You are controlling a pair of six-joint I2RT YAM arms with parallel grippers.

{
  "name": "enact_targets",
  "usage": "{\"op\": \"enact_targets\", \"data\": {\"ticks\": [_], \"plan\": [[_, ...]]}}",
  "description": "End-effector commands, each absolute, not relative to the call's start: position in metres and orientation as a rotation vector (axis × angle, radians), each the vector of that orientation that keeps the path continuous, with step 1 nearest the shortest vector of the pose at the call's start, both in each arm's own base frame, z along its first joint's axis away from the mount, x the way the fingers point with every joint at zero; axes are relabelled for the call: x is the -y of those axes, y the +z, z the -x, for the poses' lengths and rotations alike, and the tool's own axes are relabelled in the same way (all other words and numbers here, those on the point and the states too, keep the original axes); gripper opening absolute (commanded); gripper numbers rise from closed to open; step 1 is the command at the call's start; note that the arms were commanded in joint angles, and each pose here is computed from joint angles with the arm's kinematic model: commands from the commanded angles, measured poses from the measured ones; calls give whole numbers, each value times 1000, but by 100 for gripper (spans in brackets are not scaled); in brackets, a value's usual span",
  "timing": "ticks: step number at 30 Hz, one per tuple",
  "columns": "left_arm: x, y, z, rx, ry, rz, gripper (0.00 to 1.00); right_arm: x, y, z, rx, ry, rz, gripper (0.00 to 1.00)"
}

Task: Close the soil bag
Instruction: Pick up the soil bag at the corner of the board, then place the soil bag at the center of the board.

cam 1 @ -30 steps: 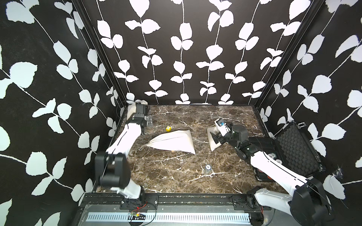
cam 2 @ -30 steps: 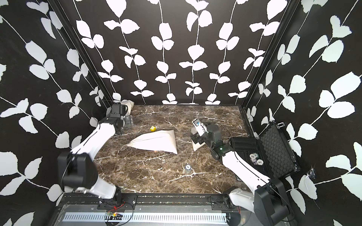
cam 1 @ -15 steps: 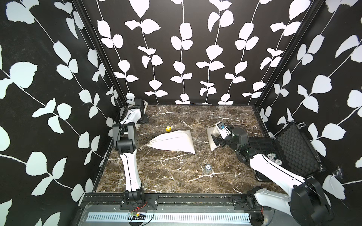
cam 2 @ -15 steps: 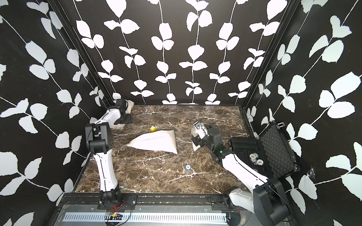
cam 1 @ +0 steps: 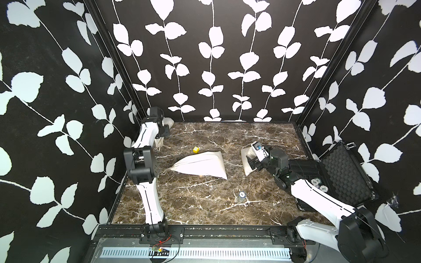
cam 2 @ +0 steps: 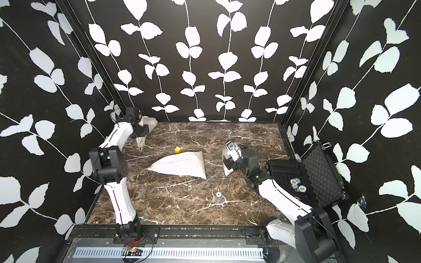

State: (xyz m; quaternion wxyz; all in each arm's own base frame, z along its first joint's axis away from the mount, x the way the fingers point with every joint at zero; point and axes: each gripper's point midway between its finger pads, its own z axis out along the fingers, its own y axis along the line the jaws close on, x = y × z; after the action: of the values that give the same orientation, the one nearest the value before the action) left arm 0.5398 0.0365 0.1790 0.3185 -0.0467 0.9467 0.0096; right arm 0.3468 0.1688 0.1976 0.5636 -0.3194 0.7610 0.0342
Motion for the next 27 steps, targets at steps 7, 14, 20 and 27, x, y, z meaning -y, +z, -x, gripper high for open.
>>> {"op": "enact_targets", "data": {"ticks": [7, 14, 20, 27], "plan": [[126, 337, -507, -2108, -441, -117, 0, -174, 223, -336, -1764, 170, 731, 100], [248, 366, -467, -1968, -704, -276, 0, -186, 238, -316, -1744, 296, 784, 100], [332, 324, -442, -1982, -966, -314, 0, -182, 242, -308, -1734, 311, 753, 100], [381, 270, -425, -2052, -1114, -365, 0, -177, 208, -317, -1825, 245, 780, 98]]}}
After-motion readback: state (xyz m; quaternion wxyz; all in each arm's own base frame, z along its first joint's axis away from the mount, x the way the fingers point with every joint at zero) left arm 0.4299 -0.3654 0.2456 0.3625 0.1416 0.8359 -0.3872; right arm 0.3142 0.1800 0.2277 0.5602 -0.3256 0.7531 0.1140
